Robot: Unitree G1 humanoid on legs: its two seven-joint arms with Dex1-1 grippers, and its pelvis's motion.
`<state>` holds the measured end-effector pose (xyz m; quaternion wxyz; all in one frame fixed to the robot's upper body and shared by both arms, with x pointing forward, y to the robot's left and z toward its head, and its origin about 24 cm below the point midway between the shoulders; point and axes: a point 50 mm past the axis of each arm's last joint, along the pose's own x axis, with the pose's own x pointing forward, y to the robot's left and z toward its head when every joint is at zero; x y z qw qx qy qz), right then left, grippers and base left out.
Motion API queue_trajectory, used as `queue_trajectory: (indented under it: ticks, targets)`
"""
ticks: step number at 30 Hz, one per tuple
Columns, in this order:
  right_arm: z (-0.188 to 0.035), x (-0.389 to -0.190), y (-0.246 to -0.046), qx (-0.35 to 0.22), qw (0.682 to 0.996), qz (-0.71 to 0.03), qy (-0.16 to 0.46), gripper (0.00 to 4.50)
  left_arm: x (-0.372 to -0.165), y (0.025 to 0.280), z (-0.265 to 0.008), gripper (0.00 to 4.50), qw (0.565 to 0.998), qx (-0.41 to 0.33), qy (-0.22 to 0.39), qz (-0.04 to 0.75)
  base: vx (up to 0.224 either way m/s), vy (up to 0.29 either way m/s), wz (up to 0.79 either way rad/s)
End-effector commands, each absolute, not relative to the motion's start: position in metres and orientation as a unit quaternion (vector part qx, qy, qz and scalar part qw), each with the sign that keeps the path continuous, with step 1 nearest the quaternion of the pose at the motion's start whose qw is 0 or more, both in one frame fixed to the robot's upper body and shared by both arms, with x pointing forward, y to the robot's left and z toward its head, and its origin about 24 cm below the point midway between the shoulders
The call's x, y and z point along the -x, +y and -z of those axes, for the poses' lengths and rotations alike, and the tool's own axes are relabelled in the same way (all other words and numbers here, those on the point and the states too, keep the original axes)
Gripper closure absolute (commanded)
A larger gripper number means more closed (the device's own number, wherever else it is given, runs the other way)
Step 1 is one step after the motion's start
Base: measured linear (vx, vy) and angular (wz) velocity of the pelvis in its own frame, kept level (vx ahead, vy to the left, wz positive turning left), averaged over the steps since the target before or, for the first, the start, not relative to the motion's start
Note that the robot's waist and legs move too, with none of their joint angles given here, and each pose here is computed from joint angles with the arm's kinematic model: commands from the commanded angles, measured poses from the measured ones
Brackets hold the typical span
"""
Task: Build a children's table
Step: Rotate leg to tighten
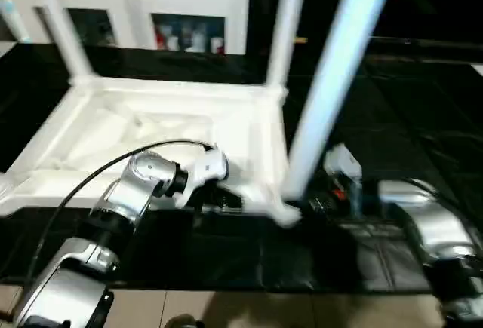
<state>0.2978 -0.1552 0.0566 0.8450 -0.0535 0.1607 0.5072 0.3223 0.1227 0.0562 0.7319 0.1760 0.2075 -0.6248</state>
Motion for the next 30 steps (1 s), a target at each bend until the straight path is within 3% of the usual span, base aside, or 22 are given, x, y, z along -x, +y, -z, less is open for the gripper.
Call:
queue_trajectory:
  ticks: [1, 4, 12, 15, 16, 22, 30]
  targets:
    - [-0.052, -0.303, -0.135, 0.046, 0.849, -0.499, 0.165, 2.52, -0.333, 0.101, -0.077, 4.50, 0.756, -0.167, 0.158, 0.613, 0.000, 0.000, 0.00]
    - [-0.046, -0.330, -0.103, 0.025, 0.914, -0.368, 0.167, 2.53, -0.354, 0.084, -0.090, 4.50, 0.844, -0.136, 0.145, 0.498, 0.000, 0.000, 0.00]
    - [-0.047, -0.337, -0.075, 0.017, 0.937, -0.306, 0.166, 2.54, -0.359, 0.068, -0.092, 4.50, 0.871, -0.134, 0.134, 0.453, 0.021, 0.000, 0.00]
    - [-0.048, -0.338, -0.076, 0.007, 0.943, -0.291, 0.162, 2.54, -0.359, 0.067, -0.091, 4.50, 0.875, -0.135, 0.138, 0.444, 0.000, 0.000, 0.00]
    - [-0.048, -0.339, -0.078, 0.004, 0.945, -0.284, 0.161, 2.19, -0.360, 0.067, -0.091, 4.50, 0.877, -0.137, 0.139, 0.439, 0.000, 0.000, 0.00]
    - [-0.052, -0.339, -0.090, -0.011, 0.950, -0.277, 0.143, 1.66, -0.361, 0.072, -0.089, 4.50, 0.880, -0.141, 0.146, 0.429, 0.000, 0.000, 0.00]
    - [-0.057, -0.330, -0.132, 0.012, 0.942, -0.309, 0.129, 1.01, -0.357, 0.089, -0.082, 4.50, 0.860, -0.149, 0.158, 0.461, 0.000, 0.000, 0.00]
